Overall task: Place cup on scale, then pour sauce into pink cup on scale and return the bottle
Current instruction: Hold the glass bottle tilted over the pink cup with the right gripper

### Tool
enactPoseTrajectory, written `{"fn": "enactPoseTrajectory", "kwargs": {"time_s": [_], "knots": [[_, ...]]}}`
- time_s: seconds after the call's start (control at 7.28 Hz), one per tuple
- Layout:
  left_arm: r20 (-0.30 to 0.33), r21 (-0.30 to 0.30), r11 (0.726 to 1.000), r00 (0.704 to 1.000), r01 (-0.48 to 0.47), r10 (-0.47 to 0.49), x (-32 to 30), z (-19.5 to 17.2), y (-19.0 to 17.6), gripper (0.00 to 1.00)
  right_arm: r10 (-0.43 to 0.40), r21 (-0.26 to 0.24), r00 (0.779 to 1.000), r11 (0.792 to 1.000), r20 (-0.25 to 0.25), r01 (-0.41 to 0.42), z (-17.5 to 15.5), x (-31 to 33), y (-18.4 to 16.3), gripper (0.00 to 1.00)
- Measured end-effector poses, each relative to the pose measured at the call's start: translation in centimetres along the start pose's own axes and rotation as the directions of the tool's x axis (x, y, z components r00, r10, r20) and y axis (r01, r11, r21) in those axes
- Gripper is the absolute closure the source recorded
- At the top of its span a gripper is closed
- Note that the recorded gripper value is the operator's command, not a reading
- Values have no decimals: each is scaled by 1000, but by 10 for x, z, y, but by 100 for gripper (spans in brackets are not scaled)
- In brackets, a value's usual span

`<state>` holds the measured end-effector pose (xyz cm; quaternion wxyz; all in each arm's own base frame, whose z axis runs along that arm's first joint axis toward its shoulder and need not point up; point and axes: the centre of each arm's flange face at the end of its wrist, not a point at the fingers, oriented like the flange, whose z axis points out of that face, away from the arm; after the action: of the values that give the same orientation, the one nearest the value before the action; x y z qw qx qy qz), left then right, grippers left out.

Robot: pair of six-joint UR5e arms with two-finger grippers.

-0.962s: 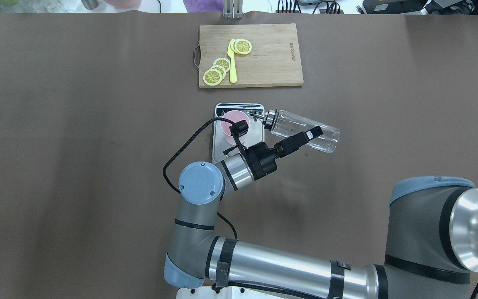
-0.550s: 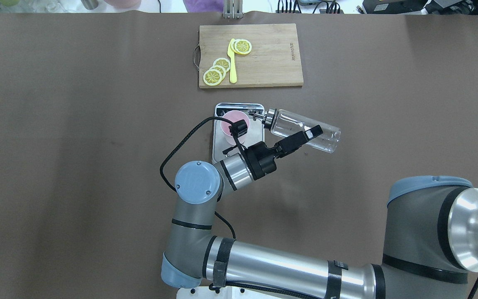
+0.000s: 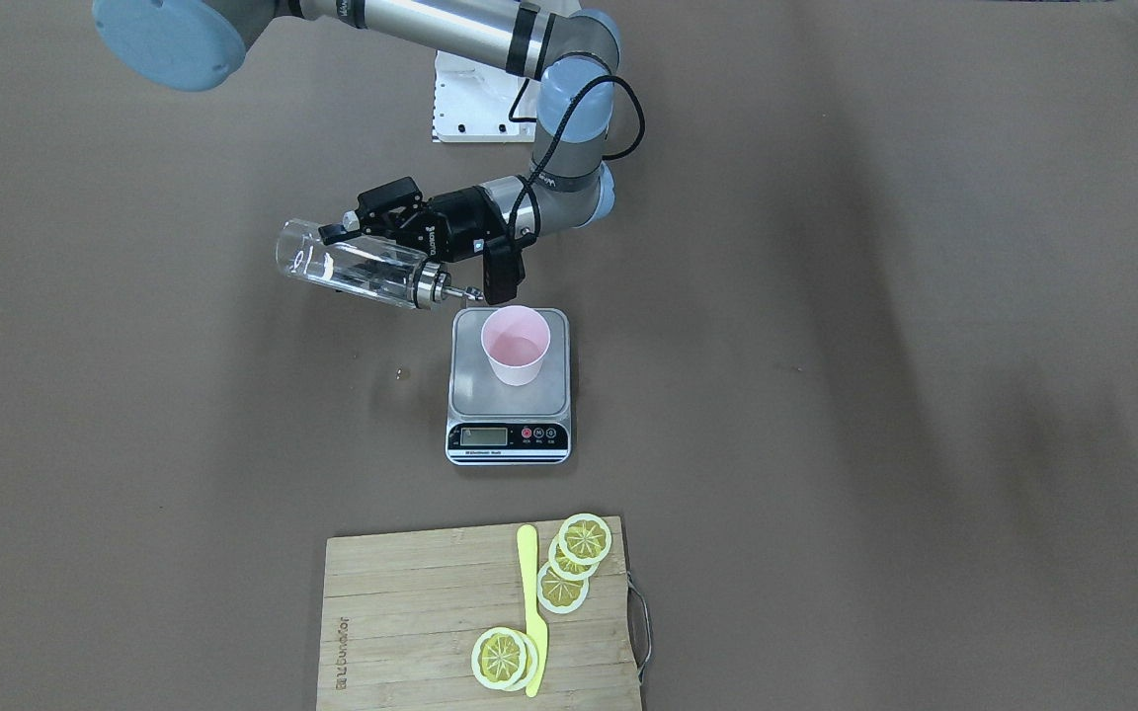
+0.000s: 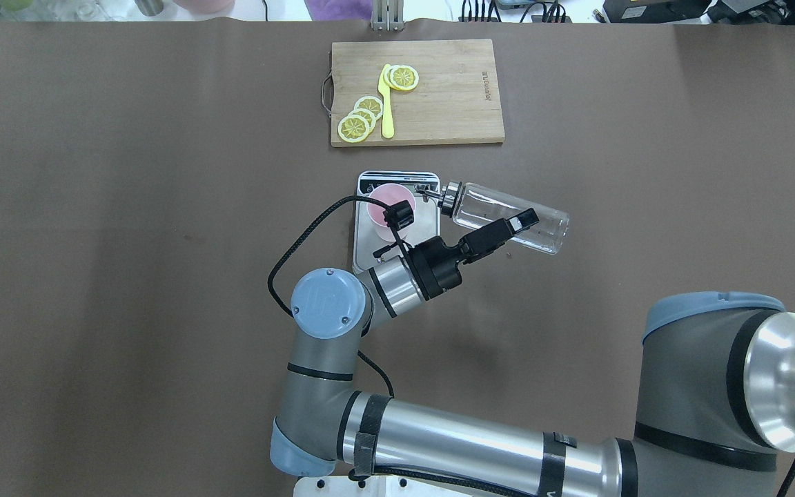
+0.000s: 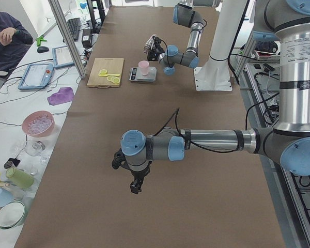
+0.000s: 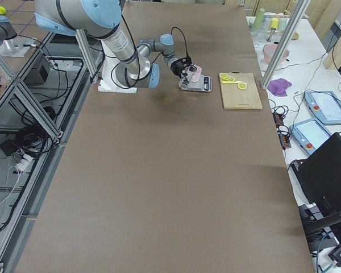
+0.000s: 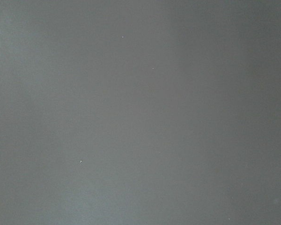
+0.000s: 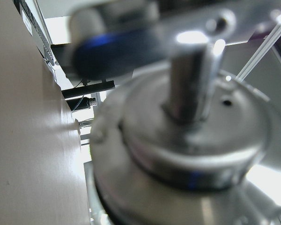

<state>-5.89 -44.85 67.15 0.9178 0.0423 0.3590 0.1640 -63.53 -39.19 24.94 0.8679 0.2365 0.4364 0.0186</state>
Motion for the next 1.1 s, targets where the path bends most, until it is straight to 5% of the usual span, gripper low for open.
{"fn": "enactPoseTrajectory", "kwargs": {"time_s": [1.1], "knots": [[-1, -3, 1000, 1000, -2, 2, -2, 7, 12, 2, -57, -13, 995, 998, -84, 56, 3, -1, 4, 100]]}}
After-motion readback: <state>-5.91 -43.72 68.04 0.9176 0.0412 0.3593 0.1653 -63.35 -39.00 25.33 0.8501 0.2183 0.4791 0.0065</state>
